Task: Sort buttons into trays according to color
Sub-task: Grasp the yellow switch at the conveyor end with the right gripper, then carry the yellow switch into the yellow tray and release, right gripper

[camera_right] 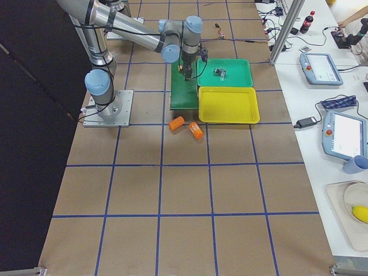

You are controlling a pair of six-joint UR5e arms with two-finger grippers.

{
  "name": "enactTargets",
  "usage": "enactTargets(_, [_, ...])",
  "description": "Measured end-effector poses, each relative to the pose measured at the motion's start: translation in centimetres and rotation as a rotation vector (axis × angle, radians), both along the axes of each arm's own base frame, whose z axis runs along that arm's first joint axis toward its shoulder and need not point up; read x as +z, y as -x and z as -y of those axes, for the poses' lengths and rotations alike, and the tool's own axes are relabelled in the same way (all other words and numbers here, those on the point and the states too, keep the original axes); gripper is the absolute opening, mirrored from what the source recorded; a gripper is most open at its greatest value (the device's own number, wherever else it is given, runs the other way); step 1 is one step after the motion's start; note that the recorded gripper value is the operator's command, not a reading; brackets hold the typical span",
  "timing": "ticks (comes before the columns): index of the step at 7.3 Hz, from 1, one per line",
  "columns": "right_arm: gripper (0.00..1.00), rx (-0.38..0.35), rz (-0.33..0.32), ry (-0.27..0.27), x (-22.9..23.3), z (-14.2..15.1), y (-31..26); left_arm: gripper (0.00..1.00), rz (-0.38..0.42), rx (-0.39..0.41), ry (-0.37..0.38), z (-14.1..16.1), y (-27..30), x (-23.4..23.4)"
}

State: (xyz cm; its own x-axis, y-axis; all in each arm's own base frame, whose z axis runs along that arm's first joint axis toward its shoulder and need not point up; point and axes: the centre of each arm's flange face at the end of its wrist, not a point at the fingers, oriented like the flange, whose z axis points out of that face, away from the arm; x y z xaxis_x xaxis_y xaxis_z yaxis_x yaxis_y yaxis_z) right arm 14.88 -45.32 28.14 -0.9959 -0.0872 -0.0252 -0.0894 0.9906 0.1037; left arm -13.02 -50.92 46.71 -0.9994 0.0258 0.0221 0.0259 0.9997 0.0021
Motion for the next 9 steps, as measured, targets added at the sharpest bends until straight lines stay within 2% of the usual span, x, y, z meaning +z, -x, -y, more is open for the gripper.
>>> enactTargets(4, [1.0,-0.012,0.006,0.013,-1.1,-1.1,-3.7,1.0,-0.003,0.029,-0.012,-1.8,-1.5,-0.9])
enactTargets(5, [0.95,-0.009,0.006,0.02,-1.8,-1.3,-3.8,1.0,-0.004,0.035,-0.016,-2.2,-1.7,-1.3])
enactTargets(7, [0.7,-0.005,0.007,0.028,-3.1,-1.7,-3.8,1.0,-0.004,0.036,-0.016,-2.6,-1.7,-1.7])
enactTargets(8, [0.4,-0.004,0.005,0.023,-3.6,-1.7,-3.8,1.0,-0.005,0.038,-0.012,-2.7,-1.7,-1.7])
enactTargets(9, [0.21,-0.006,0.002,0.021,-3.8,-1.6,-3.6,1.0,-0.005,0.039,-0.009,-2.7,-1.6,-1.7])
